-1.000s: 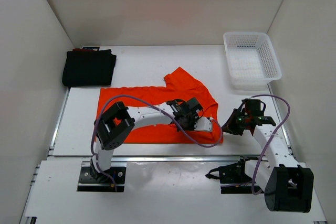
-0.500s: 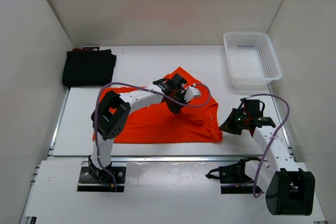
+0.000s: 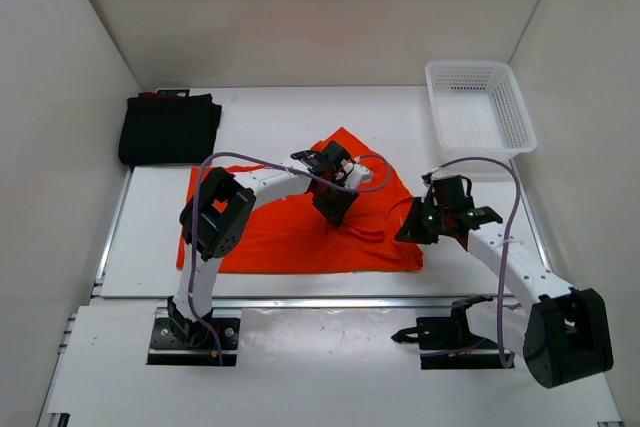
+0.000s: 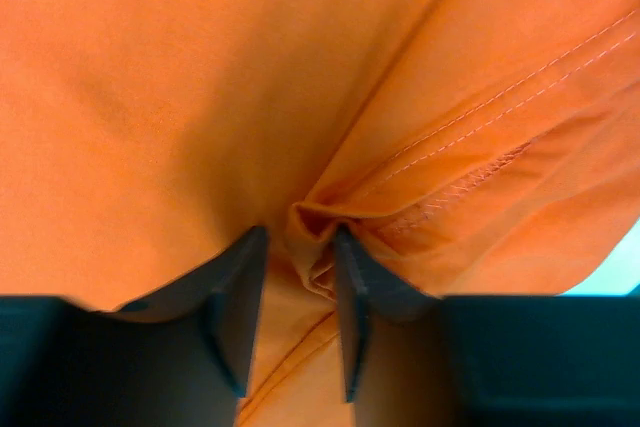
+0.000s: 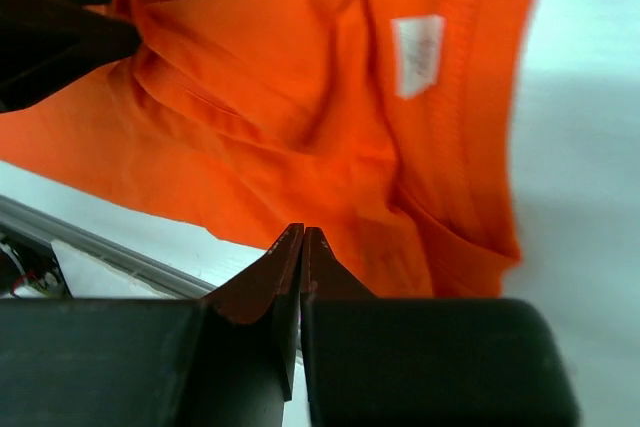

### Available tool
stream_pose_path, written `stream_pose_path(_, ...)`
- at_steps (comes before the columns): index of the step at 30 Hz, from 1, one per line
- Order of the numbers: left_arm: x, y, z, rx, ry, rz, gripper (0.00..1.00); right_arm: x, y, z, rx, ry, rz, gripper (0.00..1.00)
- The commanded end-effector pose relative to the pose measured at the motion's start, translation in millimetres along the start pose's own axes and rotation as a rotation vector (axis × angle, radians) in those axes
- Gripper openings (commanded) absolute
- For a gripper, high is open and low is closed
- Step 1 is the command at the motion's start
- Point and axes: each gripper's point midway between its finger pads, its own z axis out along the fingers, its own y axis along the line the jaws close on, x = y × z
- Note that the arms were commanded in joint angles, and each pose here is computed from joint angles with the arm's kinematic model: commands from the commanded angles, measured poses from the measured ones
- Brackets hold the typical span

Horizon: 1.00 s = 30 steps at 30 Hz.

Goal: Fold and stack the t-shirts
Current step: Fold the flattened tshirt in 1/3 of the way

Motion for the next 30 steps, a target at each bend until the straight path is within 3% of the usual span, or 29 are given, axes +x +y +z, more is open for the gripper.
stream_pose_path(1,12.7,8.5,-3.4,-0.026,0.025,-0.129,0.47,-13.2,15.9,7.3,-0.023,-0.013,-0.11,0.0)
stream_pose_path(4,19.5,8.3,-3.9,-0.03,0.032,-0.154,0.57,-4.1,20.8,15.4,-0.014,0.042,-0.169,0.0)
stream_pose_path(7,21.7,2.8,-1.9,-0.015,0.034,-0.151,0.61,5.6,18.6,19.6,0.003,0.085,-0.208,0.0)
stream_pose_path(13,23.2,8.7,-3.3,-0.049,0.039,-0.157,0.61,10.3,13.4,22.1,0.036,0.068,-0.259,0.0)
stream_pose_path(21,27.0,6.9,-7.4,-0.054,0.043,-0.141,0.55,-2.9,7.2,43.4,0.076,0.077,-0.268,0.0)
stream_pose_path(30,32.3,8.0,-8.1,-0.059,0.051,-0.156,0.55,-11.9,18.8,53.0,0.03,0.074,-0.274,0.0)
